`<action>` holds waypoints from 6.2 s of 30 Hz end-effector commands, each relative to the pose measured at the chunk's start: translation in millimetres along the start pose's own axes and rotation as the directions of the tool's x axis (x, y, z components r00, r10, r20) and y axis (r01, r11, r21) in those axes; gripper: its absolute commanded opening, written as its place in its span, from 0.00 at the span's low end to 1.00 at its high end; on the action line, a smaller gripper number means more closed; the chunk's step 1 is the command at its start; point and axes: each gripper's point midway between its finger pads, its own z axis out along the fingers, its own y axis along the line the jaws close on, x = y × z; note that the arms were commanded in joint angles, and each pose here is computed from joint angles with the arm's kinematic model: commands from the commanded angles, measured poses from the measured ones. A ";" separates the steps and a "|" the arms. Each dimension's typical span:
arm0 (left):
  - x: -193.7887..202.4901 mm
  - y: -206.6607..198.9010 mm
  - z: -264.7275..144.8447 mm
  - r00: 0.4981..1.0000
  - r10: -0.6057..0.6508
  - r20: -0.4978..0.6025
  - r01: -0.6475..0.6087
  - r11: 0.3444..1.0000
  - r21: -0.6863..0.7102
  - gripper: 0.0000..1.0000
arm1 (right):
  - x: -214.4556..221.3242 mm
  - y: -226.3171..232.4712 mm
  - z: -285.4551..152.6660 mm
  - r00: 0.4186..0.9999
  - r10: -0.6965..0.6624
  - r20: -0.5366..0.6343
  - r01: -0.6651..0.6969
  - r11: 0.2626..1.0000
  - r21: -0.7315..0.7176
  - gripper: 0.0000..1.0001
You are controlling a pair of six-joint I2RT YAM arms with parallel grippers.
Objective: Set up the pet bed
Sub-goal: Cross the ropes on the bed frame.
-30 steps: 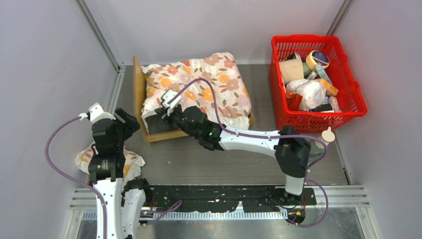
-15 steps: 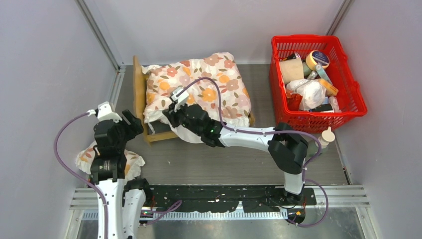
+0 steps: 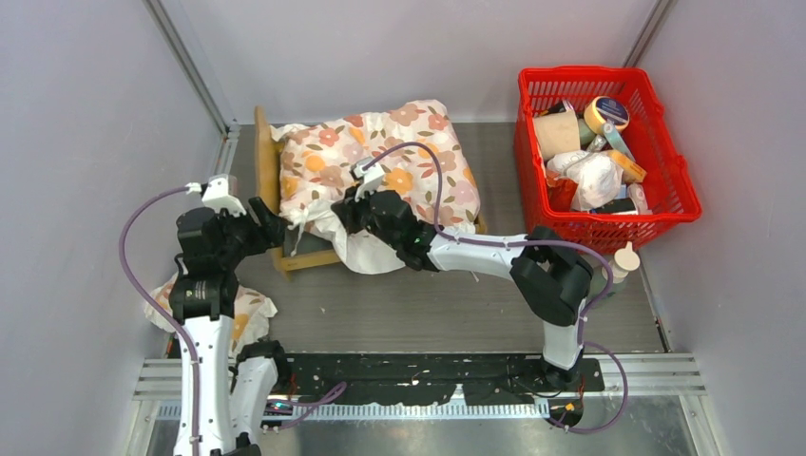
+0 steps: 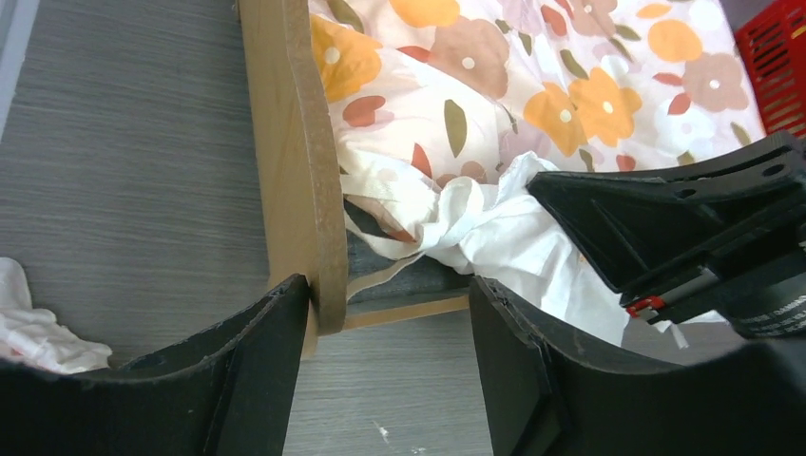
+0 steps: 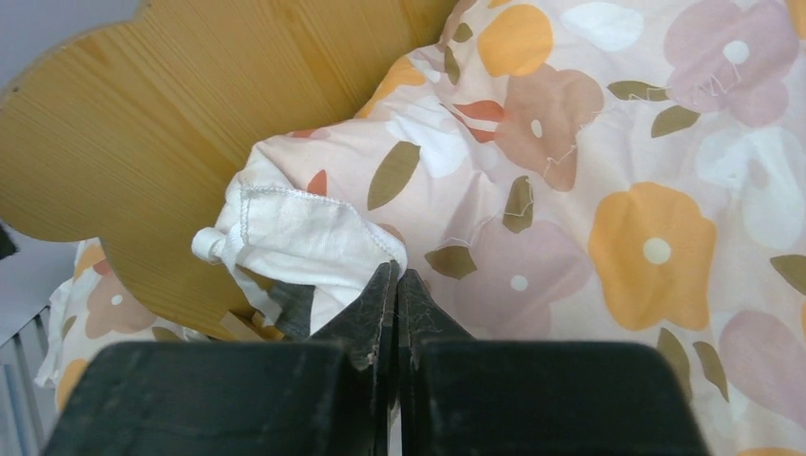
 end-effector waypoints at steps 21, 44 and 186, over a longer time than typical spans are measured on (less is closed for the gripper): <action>-68.4 -47.5 37.9 0.928 0.373 -0.019 -0.370 0.925 0.084 0.59 | -16.7 20.3 -6.7 0.998 0.012 0.060 -0.005 0.995 -0.104 0.05; -13.0 -60.7 18.7 0.944 0.323 0.061 -0.328 0.913 0.242 0.61 | -45.4 34.5 18.2 0.981 0.156 0.116 -0.143 0.983 -0.113 0.05; -16.6 -64.2 111.5 0.797 0.550 -0.251 -0.487 0.830 0.273 0.00 | 46.9 59.6 14.9 0.998 0.050 -0.048 -0.051 0.999 -0.012 0.05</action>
